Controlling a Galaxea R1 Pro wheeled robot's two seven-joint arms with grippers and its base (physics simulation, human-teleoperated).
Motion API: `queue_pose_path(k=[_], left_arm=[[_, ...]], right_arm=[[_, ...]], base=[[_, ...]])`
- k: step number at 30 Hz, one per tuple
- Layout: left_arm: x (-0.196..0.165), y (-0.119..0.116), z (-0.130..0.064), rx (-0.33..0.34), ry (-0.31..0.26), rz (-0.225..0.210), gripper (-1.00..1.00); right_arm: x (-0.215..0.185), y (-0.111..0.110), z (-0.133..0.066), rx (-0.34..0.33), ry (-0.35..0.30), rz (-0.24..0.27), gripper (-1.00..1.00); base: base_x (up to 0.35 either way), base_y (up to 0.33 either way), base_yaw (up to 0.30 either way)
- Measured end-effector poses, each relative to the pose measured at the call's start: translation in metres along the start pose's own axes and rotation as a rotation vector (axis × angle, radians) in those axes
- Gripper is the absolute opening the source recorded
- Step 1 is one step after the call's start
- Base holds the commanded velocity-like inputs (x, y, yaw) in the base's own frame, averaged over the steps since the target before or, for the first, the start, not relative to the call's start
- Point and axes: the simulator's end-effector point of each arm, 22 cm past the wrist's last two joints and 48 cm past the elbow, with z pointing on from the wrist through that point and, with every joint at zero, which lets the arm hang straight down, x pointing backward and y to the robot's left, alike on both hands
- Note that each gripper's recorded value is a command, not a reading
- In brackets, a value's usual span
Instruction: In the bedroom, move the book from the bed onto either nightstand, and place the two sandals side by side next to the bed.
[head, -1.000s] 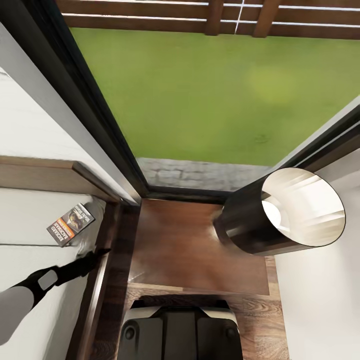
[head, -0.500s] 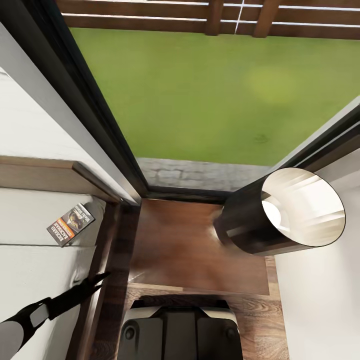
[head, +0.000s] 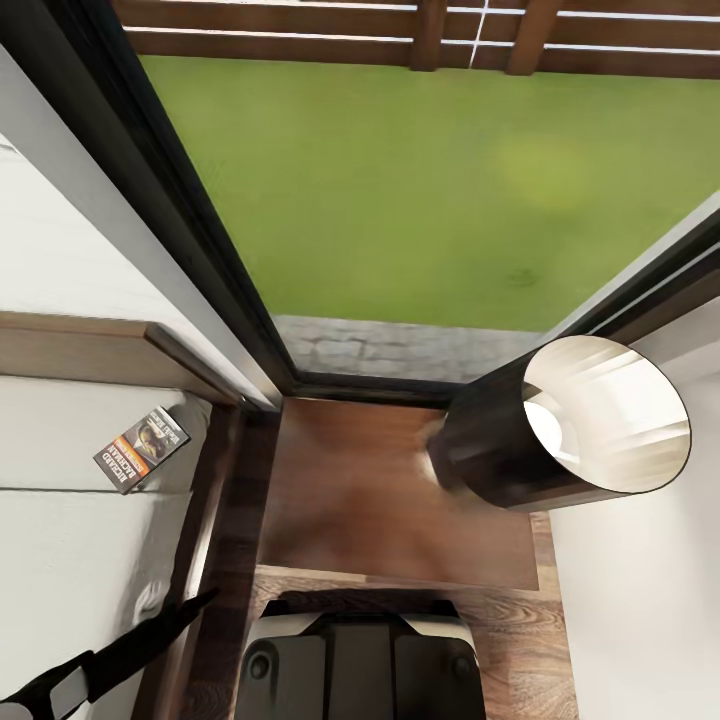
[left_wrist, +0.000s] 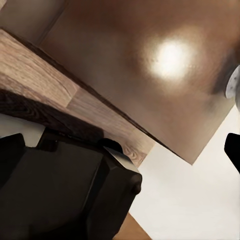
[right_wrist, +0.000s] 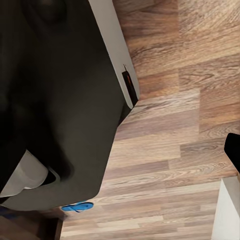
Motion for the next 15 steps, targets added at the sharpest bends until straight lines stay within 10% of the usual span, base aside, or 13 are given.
queue_pose_path(k=[15], left_arm=[[0.0089,-0.0021,0.0045,0.004,0.005,-0.004,1.0]], right_arm=[[0.0002,0.0012,0.0003,-0.001,0.001,0.001,1.0]], base=[[-0.121,0.075,0.0]])
